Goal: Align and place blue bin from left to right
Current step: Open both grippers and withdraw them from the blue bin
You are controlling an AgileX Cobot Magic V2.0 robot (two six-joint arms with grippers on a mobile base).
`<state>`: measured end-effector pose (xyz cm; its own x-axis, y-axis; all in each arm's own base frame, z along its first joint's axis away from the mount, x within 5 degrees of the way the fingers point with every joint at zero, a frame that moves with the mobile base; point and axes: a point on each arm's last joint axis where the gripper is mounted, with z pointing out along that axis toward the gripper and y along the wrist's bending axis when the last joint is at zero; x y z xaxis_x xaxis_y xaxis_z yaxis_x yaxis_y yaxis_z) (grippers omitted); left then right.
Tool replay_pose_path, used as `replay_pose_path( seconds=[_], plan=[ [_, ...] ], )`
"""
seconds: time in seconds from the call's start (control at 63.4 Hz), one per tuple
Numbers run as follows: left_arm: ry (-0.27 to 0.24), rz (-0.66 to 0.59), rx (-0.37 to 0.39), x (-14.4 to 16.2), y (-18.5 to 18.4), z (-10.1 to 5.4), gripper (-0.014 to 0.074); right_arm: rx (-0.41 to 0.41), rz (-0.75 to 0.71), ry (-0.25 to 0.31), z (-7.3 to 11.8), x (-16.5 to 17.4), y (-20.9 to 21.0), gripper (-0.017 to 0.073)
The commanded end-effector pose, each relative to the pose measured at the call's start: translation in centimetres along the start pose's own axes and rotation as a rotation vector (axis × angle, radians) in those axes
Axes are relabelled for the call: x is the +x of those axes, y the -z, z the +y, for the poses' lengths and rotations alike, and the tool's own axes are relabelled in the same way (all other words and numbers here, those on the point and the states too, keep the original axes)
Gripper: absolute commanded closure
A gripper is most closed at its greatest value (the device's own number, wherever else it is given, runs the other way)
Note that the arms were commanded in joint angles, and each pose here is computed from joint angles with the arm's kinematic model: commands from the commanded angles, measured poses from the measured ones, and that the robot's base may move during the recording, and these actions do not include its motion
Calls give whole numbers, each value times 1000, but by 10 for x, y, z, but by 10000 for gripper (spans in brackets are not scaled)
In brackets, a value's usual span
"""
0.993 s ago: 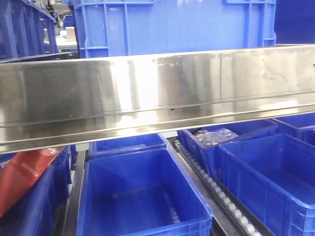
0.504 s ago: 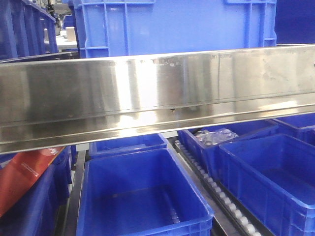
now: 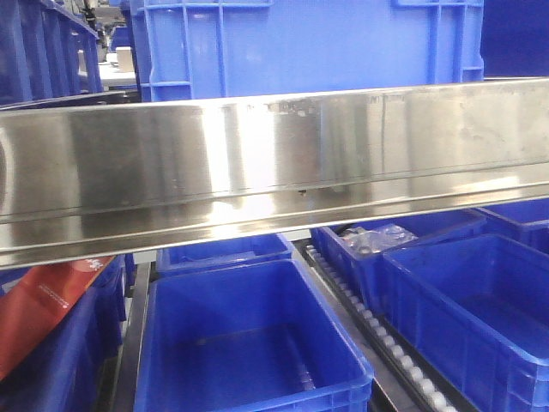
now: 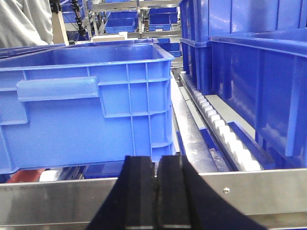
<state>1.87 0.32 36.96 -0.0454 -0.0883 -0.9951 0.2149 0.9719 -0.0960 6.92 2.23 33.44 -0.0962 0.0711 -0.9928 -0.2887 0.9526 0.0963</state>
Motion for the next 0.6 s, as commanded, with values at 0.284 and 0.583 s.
replay_pose_path(
  seconds=[0.284, 0.583],
  plan=[
    [1, -15, 9, -1, 1, 0, 601, 0, -40, 16, 0, -3, 1, 629],
    [1, -15, 7, -1, 1, 0, 601, 0, -40, 16, 0, -3, 1, 629]
  ],
)
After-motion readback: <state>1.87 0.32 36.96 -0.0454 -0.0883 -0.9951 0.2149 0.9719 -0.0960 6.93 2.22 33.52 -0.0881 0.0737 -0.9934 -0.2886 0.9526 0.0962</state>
